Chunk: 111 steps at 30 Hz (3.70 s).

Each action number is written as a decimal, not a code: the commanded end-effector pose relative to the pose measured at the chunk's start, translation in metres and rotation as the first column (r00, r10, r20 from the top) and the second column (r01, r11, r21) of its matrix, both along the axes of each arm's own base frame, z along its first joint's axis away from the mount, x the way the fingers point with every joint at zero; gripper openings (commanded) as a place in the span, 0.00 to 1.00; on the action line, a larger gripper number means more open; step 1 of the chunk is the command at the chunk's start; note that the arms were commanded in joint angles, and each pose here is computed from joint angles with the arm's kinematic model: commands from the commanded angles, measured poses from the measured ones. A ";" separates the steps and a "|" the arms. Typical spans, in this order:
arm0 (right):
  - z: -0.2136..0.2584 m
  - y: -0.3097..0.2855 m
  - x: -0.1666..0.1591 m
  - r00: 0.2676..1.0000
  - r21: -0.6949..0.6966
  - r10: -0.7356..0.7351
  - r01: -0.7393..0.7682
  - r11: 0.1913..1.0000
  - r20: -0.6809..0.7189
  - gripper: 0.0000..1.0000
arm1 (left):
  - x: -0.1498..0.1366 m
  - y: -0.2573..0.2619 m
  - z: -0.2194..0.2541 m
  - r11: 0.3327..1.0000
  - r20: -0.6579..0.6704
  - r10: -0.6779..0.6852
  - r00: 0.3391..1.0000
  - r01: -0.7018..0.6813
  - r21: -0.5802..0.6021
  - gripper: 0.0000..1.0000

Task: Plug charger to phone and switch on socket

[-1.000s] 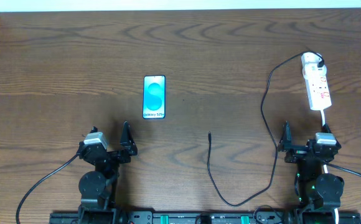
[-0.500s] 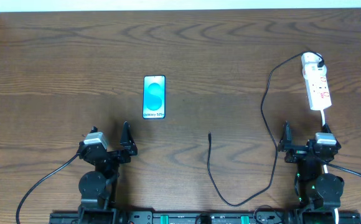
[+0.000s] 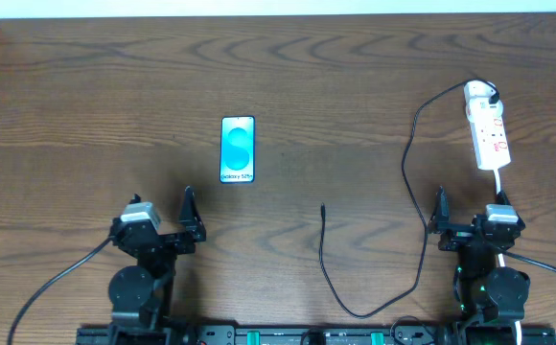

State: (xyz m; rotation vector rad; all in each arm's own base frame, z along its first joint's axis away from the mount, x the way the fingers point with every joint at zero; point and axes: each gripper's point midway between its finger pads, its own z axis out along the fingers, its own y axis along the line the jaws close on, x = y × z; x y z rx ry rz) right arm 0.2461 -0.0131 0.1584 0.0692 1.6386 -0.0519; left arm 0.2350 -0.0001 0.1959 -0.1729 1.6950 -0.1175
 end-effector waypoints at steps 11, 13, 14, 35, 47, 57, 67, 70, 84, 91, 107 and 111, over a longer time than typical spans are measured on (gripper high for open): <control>0.000 0.002 0.000 1.000 -0.011 0.009 -0.009 1.000 0.001 0.99 | 0.041 -0.013 0.072 0.988 -0.168 -0.077 0.983 0.097 0.116 0.94; 0.000 0.002 0.000 1.000 -0.011 0.009 -0.009 1.000 0.001 0.99 | 0.054 -0.014 0.074 0.988 -0.226 -0.082 0.971 0.110 0.113 0.94; 0.000 0.002 0.000 1.000 -0.011 0.009 -0.009 1.000 0.001 0.99 | 0.062 -0.016 0.074 0.987 -0.255 -0.090 0.963 0.121 0.108 0.93; 0.000 0.002 0.000 1.000 -0.011 0.009 -0.009 1.000 0.001 0.99 | 0.184 -0.039 -0.007 0.980 -0.718 -0.160 0.677 0.193 -0.036 0.94; 0.000 0.002 0.000 1.000 -0.011 0.009 -0.009 1.000 0.001 0.99 | 0.183 -0.056 -0.080 0.977 -0.841 -0.169 0.514 0.203 -0.072 0.94; 0.000 0.002 0.000 1.000 -0.011 0.009 -0.009 1.000 0.001 0.99 | 0.184 -0.057 -0.082 0.977 -0.840 -0.171 0.514 0.196 -0.079 0.98; 0.000 0.002 0.000 1.000 -0.011 0.009 -0.009 1.000 0.001 0.99 | 0.178 -0.056 -0.072 0.987 -0.862 -0.135 0.489 0.144 -0.073 0.98; 0.000 0.002 0.000 1.000 -0.011 0.009 -0.009 1.000 0.001 0.99 | 0.179 -0.068 -0.069 0.983 -0.862 -0.147 0.485 0.169 -0.073 0.98; 0.000 0.002 0.000 1.000 -0.011 0.009 -0.009 1.000 0.001 0.99 | 0.178 -0.088 -0.110 0.981 -0.909 -0.123 0.399 0.186 -0.051 0.98; 0.000 0.002 0.000 1.000 -0.011 0.009 -0.009 1.000 0.001 0.99 | 0.174 -0.095 -0.144 0.978 -0.938 -0.116 0.326 0.201 -0.051 0.98; 0.000 0.002 0.000 1.000 -0.011 0.009 -0.009 1.000 0.001 0.99 | 0.170 -0.112 -0.183 0.969 -0.959 -0.112 0.260 0.241 -0.048 0.98; 0.000 0.002 0.000 1.000 -0.011 0.009 -0.009 1.000 0.001 0.99 | 0.171 -0.109 -0.183 0.971 -0.960 -0.098 0.264 0.237 -0.033 0.98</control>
